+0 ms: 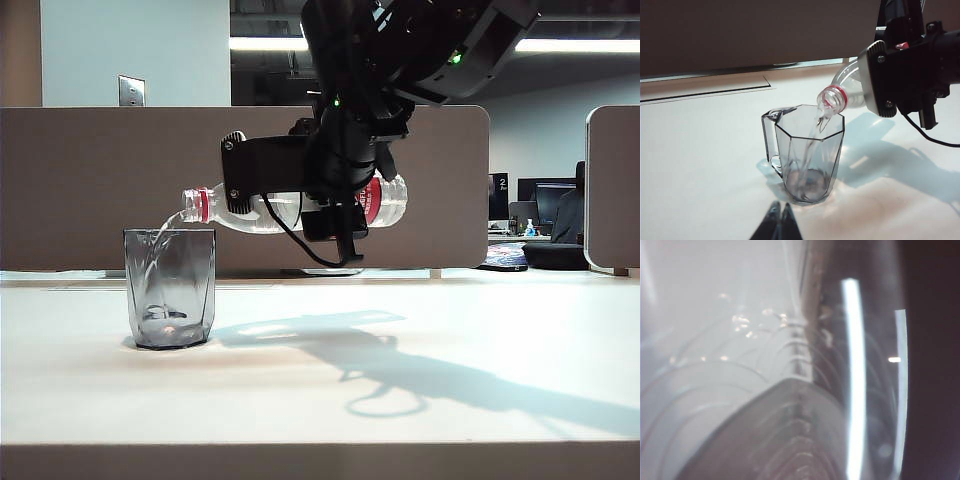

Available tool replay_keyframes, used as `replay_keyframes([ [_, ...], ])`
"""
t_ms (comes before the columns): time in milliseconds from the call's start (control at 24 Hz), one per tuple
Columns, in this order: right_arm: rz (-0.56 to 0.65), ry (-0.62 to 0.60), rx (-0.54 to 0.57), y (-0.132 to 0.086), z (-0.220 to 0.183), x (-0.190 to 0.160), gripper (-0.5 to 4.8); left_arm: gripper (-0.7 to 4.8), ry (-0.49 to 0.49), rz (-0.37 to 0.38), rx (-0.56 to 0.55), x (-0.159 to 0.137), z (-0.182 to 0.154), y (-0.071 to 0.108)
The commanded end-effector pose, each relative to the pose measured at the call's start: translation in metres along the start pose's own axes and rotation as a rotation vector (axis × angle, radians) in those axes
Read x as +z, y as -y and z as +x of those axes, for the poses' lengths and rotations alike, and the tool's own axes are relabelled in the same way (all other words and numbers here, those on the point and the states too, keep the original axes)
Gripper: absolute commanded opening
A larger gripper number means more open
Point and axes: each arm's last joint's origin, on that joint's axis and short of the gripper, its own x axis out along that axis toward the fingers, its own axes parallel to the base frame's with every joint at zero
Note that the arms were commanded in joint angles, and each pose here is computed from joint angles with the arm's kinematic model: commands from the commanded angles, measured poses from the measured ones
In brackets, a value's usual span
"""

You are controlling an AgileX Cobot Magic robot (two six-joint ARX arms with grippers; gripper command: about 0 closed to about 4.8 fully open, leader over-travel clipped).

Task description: Pick up the mineral water bottle on the table and pour water into the mug until it's half full.

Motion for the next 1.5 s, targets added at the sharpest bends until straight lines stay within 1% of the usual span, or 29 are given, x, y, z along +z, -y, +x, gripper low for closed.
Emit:
replay_keyframes([
  [42, 0.030, 0.009, -0.078, 0.0143, -0.0034, 0.0006, 2.69, -0.05, 0.009, 0.000, -0.003, 0.0016, -0.0002, 0.0000],
  [250, 0.011, 0.009, -0.079, 0.0144, -0.0034, 0.0006, 2.69, -0.05, 0.009, 0.000, -0.003, 0.0016, -0.0002, 0.0000],
  [1293, 0.011, 0.014, -0.084, 0.0151, -0.0030, -0.0003, 2.69, -0.05, 0.009, 0.000, -0.003, 0.0016, -0.0002, 0.0000],
  [1501, -0.010, 0.008, -0.084, 0.0152, -0.0021, -0.0022, 2.69, -0.05, 0.009, 0.000, -0.003, 0.0016, -0.0002, 0.0000],
])
